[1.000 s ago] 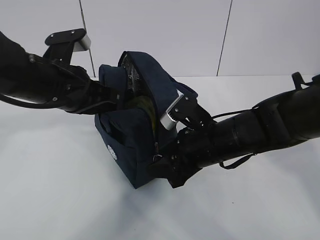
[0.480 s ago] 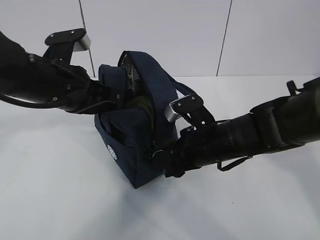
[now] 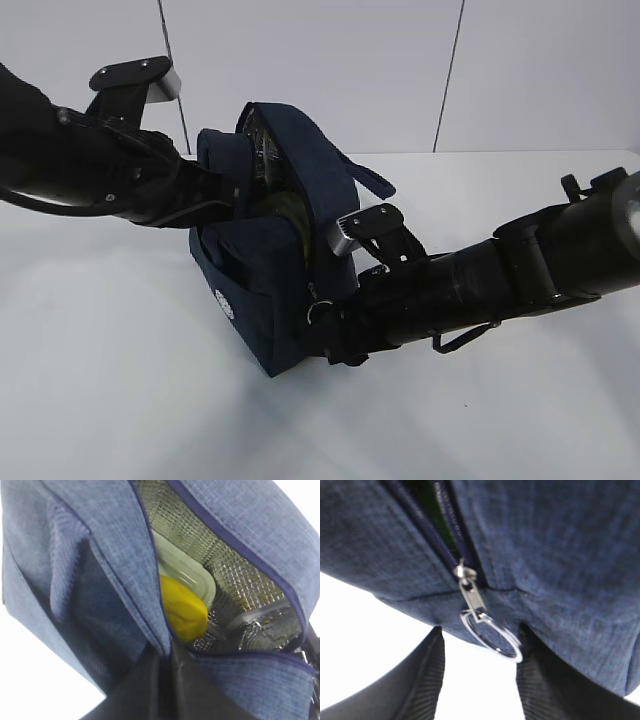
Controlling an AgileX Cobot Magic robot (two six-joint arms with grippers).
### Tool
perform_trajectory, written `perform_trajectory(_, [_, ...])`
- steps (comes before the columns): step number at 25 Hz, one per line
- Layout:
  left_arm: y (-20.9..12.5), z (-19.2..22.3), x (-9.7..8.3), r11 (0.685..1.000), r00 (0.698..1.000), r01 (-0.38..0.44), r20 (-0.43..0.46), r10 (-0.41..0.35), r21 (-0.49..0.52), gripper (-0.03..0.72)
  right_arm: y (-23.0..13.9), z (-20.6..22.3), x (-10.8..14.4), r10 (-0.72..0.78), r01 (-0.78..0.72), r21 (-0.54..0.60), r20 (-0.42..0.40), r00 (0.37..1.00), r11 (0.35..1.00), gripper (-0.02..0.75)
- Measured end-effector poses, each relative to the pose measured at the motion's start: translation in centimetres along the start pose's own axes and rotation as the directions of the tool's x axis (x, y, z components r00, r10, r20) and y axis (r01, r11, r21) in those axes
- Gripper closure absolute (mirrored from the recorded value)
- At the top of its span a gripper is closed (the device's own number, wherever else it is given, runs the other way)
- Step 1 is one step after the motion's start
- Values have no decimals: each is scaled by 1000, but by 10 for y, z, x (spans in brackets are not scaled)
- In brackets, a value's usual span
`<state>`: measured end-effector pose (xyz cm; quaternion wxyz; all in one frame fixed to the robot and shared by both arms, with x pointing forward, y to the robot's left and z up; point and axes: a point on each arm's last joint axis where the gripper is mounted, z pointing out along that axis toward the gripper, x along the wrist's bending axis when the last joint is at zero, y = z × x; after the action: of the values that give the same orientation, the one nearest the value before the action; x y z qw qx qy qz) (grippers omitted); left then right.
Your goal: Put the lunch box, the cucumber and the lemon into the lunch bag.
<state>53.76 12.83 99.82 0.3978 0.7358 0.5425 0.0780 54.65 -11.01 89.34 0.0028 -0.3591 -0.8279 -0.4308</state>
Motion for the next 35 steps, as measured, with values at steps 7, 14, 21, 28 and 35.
perform_trajectory(7, [0,0,0,1000,1000,0,0,0,0,694,0,0,0,-89,89,0,1,996,996,375])
perform_trajectory(14, [0,0,0,1000,1000,0,0,0,-1,694,4,0,-2,-116,116,-6,14,993,993,376])
perform_trajectory(21, [0,0,0,1000,1000,0,-1,0,-2,694,8,-3,-1,-127,127,-13,31,991,992,376])
perform_trajectory(28, [0,0,0,1000,1000,0,-1,0,-2,694,14,-9,1,-139,140,-32,38,990,990,376])
perform_trajectory(35, [0,0,0,1000,1000,0,-1,0,-2,694,15,-10,2,-141,142,-36,39,989,989,377])
